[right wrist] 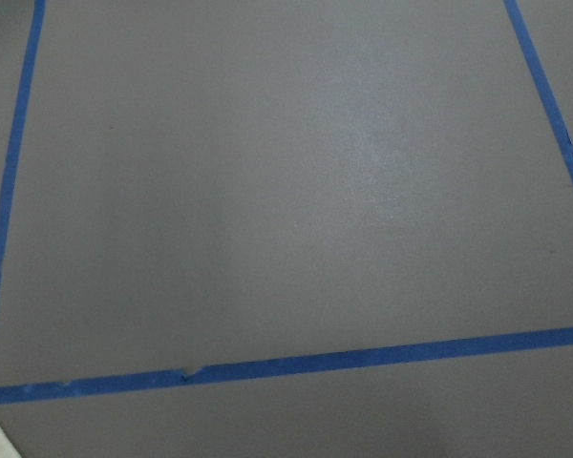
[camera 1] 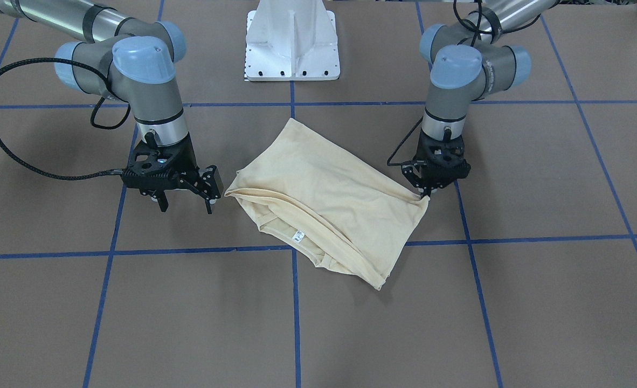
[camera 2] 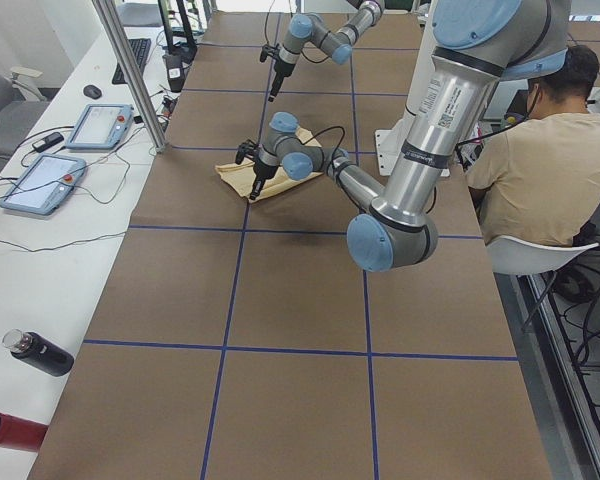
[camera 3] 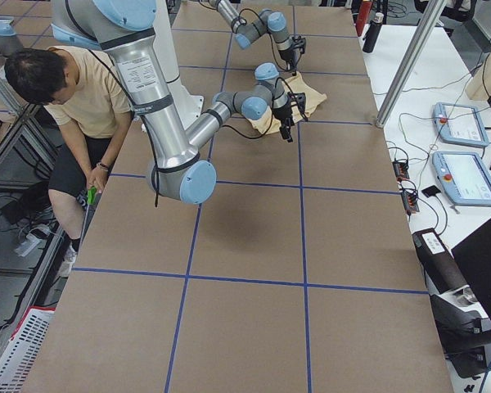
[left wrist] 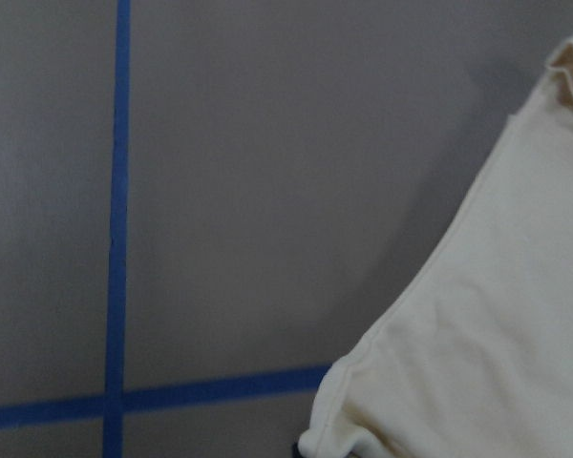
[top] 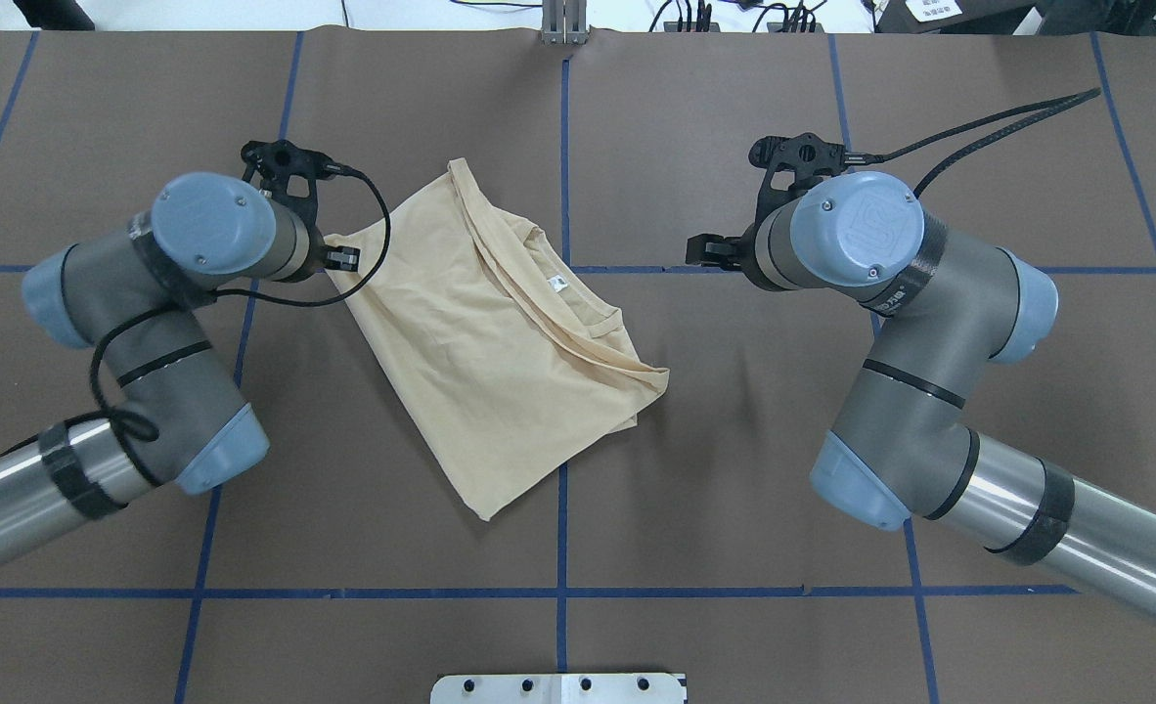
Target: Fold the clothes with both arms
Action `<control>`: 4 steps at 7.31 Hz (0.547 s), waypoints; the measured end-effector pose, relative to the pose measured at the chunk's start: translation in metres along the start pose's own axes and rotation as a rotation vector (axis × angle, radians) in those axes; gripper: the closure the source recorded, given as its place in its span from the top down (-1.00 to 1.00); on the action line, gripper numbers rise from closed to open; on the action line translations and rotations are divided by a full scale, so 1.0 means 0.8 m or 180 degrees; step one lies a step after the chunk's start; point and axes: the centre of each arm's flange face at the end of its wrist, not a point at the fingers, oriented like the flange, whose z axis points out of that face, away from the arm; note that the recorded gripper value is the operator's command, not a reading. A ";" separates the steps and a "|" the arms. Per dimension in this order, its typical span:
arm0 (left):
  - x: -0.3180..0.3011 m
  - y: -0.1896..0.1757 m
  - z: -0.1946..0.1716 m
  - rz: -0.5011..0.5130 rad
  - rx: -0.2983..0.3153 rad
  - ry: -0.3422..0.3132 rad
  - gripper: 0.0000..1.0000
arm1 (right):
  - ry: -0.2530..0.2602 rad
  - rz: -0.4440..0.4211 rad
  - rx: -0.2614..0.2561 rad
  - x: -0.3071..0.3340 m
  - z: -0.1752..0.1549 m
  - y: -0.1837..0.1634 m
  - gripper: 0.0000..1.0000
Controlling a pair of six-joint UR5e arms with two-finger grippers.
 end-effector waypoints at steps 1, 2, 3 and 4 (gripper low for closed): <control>0.029 -0.060 0.020 -0.0026 0.0102 0.0002 -1.00 | -0.0001 0.0001 0.0004 0.000 0.000 0.001 1.00; 0.052 -0.104 0.040 -0.0022 0.0231 0.0099 -0.08 | -0.0005 0.0001 0.0005 -0.001 -0.001 0.001 1.00; 0.057 -0.128 0.055 0.0032 0.0338 0.0184 0.99 | -0.0009 0.0000 0.0004 -0.002 -0.001 0.002 1.00; 0.045 -0.145 0.058 0.0154 0.0417 0.0212 1.00 | -0.0017 -0.0008 -0.0003 -0.006 -0.001 0.005 1.00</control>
